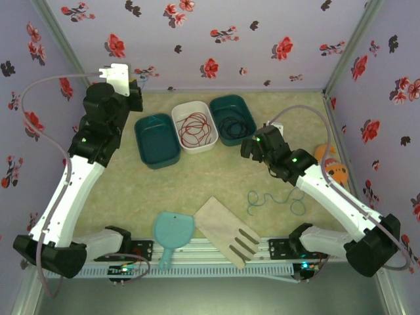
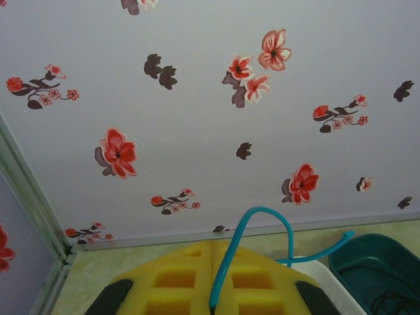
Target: Untangle the cables
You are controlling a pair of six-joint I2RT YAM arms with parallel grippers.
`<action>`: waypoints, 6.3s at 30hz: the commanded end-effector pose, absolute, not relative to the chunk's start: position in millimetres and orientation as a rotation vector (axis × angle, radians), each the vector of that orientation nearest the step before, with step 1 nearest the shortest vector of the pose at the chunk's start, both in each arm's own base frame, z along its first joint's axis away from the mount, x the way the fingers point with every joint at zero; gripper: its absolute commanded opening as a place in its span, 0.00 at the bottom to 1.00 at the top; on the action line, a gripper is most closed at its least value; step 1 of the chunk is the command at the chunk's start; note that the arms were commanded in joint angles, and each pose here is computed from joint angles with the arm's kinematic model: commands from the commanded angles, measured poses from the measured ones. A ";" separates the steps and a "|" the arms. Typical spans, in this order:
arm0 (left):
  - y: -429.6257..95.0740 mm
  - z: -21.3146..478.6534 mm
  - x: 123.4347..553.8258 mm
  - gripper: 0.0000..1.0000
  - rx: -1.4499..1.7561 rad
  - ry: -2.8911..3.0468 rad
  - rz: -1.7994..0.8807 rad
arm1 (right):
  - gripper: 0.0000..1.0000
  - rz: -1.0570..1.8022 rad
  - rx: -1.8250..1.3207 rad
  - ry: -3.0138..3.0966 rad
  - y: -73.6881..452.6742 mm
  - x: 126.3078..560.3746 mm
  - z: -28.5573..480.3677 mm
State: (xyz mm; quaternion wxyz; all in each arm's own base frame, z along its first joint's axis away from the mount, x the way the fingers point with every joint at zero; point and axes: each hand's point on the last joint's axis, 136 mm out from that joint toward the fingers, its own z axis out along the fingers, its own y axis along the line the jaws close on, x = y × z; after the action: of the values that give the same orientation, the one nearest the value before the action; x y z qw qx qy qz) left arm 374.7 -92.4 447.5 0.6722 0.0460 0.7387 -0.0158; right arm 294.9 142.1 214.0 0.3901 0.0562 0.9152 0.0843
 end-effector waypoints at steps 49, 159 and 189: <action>-92.1 506.0 399.5 0.00 0.066 1.598 -0.181 | 0.99 0.109 0.254 2.324 122.2 298.1 198.7; -69.1 237.9 335.0 1.00 -0.154 2.164 -0.140 | 0.00 -0.033 0.892 2.581 29.6 267.1 33.5; -43.9 252.6 322.7 1.00 -0.276 2.079 -0.070 | 0.00 0.651 -0.172 2.164 259.4 343.8 318.3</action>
State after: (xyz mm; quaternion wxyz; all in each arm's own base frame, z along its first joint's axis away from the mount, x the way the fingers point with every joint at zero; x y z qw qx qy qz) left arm 327.1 -53.5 245.1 0.4827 -0.0911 0.8702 -0.0380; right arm 337.9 240.4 300.4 0.4126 -0.0244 0.8746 0.2536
